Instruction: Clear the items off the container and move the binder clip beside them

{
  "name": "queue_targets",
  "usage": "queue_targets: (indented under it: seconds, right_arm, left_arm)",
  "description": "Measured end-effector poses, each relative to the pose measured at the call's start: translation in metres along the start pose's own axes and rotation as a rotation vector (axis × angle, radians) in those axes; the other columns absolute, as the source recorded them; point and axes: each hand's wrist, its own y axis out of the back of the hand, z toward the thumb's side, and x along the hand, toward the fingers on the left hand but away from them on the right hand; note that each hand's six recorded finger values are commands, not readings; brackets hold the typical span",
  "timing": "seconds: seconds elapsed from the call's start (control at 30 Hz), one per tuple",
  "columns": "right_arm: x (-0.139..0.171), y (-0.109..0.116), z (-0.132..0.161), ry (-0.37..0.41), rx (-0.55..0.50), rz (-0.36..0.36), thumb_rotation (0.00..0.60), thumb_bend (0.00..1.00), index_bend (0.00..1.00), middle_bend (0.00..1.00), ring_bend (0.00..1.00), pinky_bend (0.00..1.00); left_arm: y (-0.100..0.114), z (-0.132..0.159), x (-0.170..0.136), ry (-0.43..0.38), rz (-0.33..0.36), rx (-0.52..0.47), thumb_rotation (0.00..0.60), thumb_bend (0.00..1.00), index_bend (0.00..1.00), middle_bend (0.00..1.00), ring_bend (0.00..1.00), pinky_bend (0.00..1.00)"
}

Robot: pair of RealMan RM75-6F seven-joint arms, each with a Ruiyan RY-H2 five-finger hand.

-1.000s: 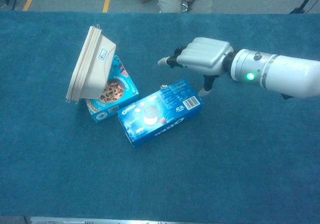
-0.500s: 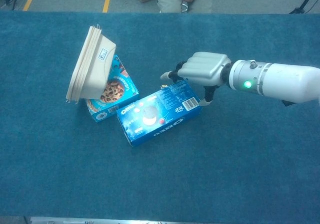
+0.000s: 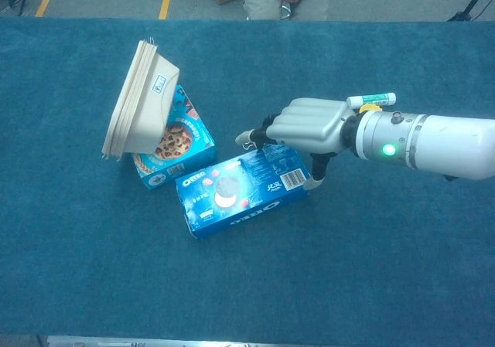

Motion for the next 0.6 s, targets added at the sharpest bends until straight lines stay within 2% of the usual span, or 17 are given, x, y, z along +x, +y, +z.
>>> queue_targets:
  seconds: [0.17, 0.3, 0.37, 0.43, 0.6]
  right_arm:
    - [0.003, 0.007, 0.007, 0.02, 0.002, -0.026, 0.6, 0.0, 0.02, 0.26, 0.17, 0.3]
    - [0.014, 0.015, -0.002, -0.003, 0.019, -0.062, 0.6, 0.0, 0.07, 0.27, 0.19, 0.34]
    - [0.022, 0.017, -0.01, -0.023, 0.029, -0.072, 0.6, 0.0, 0.09, 0.29, 0.24, 0.38]
    - [0.03, 0.017, -0.02, -0.046, 0.036, -0.067, 0.6, 0.0, 0.09, 0.32, 0.28, 0.42]
    - [0.049, 0.002, -0.039, -0.088, 0.047, 0.0, 0.6, 0.0, 0.09, 0.33, 0.29, 0.43]
  left_arm:
    - [0.002, -0.002, -0.003, 0.006, 0.006, 0.0, 0.6, 0.39, 0.18, 0.13, 0.06, 0.05]
    - [0.002, -0.002, -0.003, 0.006, 0.008, -0.001, 0.6, 0.39, 0.18, 0.13, 0.06, 0.05]
    - [0.002, -0.001, -0.003, 0.003, 0.007, -0.002, 0.6, 0.39, 0.18, 0.13, 0.06, 0.05]
    - [0.001, 0.0, -0.002, -0.001, 0.006, -0.001, 0.6, 0.39, 0.18, 0.13, 0.06, 0.05]
    - [0.0, 0.005, 0.0, -0.013, 0.002, -0.001, 0.6, 0.39, 0.18, 0.13, 0.06, 0.05]
